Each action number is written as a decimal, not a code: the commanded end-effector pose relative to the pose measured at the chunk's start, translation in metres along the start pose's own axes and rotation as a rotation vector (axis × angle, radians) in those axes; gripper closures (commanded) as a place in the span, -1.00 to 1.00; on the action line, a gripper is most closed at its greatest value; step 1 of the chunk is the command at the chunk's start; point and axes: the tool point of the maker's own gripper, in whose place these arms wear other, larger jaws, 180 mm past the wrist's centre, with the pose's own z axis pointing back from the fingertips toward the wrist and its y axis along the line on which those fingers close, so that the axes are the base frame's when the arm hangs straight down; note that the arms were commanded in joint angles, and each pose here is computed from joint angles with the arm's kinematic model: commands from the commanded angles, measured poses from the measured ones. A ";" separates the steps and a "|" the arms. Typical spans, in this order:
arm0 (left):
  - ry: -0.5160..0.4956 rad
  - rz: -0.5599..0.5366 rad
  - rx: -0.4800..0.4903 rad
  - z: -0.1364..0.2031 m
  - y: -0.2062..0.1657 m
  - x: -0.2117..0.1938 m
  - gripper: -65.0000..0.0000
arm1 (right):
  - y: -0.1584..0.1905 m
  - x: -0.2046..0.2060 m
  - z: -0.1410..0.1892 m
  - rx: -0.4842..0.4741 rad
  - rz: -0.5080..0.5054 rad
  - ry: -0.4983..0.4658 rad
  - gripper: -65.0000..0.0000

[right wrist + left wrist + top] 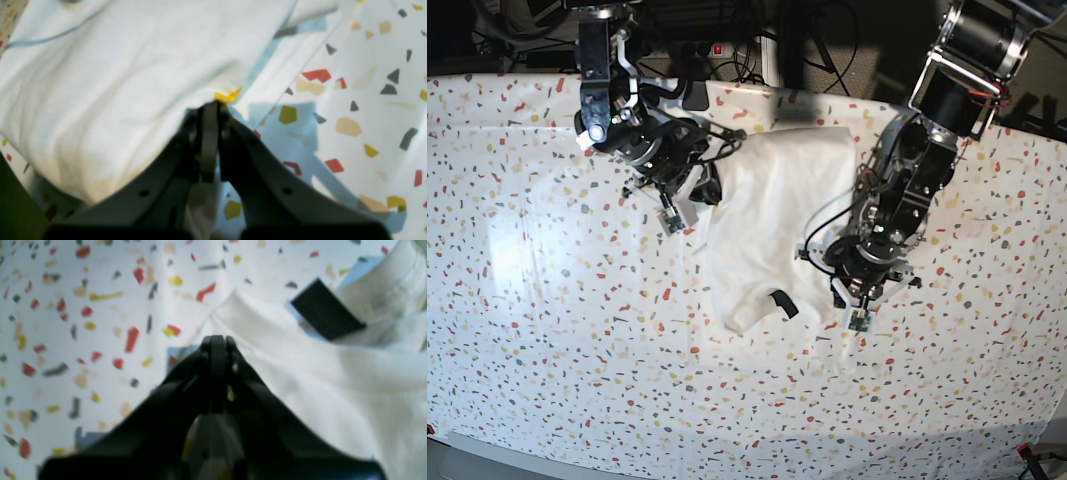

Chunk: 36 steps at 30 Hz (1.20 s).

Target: Fold the T-shirt properly

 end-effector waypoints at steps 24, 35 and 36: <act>-0.099 -0.078 0.030 0.094 0.029 0.018 1.00 | -0.090 0.016 0.132 -0.358 -0.117 -0.155 1.00; 0.001 -0.195 0.107 0.200 0.034 -0.049 1.00 | -0.060 -0.037 0.192 -0.344 -0.259 -0.018 1.00; 0.019 -0.201 0.104 0.206 0.031 -0.058 1.00 | -0.056 -0.045 0.196 -0.338 -0.277 -0.003 1.00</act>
